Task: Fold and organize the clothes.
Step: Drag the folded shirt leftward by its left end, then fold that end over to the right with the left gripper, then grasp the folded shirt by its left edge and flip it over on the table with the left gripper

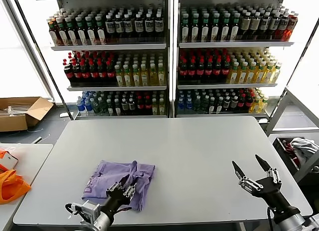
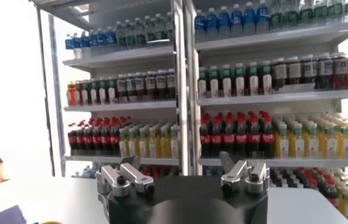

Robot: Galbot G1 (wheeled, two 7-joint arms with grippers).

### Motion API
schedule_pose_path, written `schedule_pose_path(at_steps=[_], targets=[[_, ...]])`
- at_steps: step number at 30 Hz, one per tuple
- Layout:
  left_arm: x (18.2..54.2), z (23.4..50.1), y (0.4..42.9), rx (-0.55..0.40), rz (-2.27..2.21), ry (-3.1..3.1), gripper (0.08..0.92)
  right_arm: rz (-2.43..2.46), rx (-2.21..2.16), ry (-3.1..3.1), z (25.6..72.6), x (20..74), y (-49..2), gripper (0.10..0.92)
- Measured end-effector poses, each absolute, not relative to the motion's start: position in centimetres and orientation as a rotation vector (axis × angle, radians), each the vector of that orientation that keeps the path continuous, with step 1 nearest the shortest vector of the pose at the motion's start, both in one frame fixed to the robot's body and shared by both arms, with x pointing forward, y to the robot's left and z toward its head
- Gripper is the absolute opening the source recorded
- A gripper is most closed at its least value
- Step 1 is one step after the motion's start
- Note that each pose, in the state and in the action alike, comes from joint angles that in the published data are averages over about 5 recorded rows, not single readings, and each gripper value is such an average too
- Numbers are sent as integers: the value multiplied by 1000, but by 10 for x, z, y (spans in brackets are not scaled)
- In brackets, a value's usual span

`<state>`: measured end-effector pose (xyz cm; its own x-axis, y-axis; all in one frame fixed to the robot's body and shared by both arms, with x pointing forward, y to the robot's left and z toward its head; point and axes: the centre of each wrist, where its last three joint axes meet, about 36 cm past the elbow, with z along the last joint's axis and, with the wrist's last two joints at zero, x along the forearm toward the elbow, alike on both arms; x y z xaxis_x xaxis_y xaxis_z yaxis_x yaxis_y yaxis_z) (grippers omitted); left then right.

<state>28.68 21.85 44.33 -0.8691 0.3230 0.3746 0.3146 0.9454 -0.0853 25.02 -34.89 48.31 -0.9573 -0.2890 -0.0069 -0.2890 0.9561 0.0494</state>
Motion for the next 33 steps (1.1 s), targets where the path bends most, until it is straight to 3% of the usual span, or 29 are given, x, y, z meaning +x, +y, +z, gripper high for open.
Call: schedule_pose_path(at_steps=[7,12,19,33], targets=[[286,491,243,-394,13,-2792,617,-89,468,-3111,481,252,-343,823],[297,503,270,-295,-32,-2837,753,-96,477,-3108,478,252,-339,823],[310,472,301,-176,-36,-2769,822,-81,481,-3101,476,251,-338,823],[332,413,308,-126,80,-2596,817,-76,478,-3095,472,248,-337,823]])
